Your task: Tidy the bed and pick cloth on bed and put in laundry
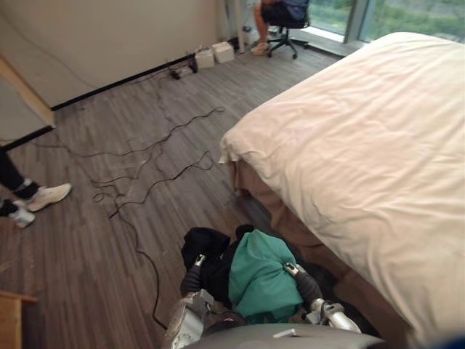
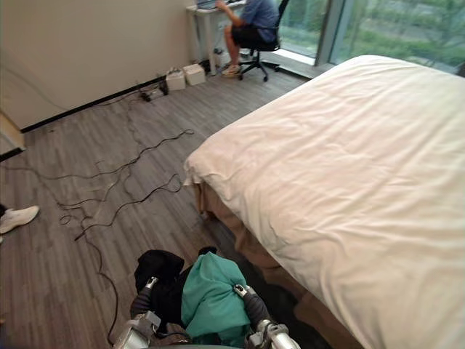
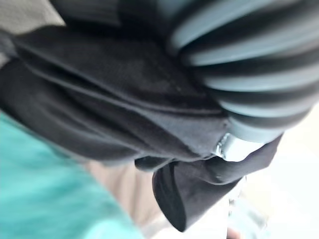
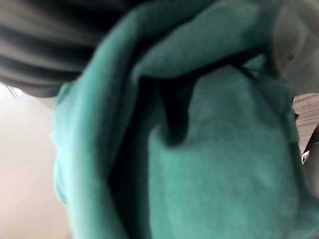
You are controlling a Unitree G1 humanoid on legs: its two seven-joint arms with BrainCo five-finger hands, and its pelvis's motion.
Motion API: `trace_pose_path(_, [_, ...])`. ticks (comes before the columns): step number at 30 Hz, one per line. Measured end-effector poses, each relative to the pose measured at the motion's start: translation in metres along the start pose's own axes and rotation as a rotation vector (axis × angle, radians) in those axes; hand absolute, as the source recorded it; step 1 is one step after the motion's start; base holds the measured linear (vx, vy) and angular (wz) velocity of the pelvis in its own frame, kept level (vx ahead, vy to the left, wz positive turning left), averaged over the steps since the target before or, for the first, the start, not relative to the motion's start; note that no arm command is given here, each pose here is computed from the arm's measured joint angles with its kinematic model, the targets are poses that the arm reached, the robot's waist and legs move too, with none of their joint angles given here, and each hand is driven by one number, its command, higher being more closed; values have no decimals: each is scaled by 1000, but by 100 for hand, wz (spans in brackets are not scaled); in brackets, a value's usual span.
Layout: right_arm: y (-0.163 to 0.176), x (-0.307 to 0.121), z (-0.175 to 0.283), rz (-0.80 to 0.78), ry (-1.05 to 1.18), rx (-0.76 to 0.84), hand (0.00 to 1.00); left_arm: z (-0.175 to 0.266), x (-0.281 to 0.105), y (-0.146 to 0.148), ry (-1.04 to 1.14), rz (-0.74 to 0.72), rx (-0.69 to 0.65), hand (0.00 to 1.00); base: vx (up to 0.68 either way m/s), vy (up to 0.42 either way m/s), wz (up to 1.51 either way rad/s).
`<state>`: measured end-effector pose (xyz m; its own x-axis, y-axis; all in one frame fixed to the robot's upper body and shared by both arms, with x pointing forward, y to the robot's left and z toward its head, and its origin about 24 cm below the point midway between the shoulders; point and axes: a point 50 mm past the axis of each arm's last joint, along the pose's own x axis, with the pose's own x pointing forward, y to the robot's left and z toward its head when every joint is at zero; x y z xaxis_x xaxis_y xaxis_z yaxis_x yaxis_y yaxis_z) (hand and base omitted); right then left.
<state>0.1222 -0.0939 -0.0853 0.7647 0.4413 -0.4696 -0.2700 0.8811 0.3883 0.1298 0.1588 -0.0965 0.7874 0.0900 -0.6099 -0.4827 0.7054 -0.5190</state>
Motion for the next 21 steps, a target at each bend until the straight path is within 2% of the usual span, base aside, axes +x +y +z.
trace_pose_path(7, [10,1,-14,-37,55,-5,100,4,8,-19,-19,-32,75,100,109,3,118])
trace_pose_path(13, [-3,-3,-21,-81,51,-11,100,4,13,-16,-5,-60,125,100,69,-67,132])
trace_pose_path(17, [-20,-6,-20,-106,59,-34,100,-3,6,-3,15,-43,128,100,83,-158,28])
trace_pose_path(21, [-28,-6,-16,-127,49,-24,100,-9,5,-9,30,-87,147,100,98,-119,17])
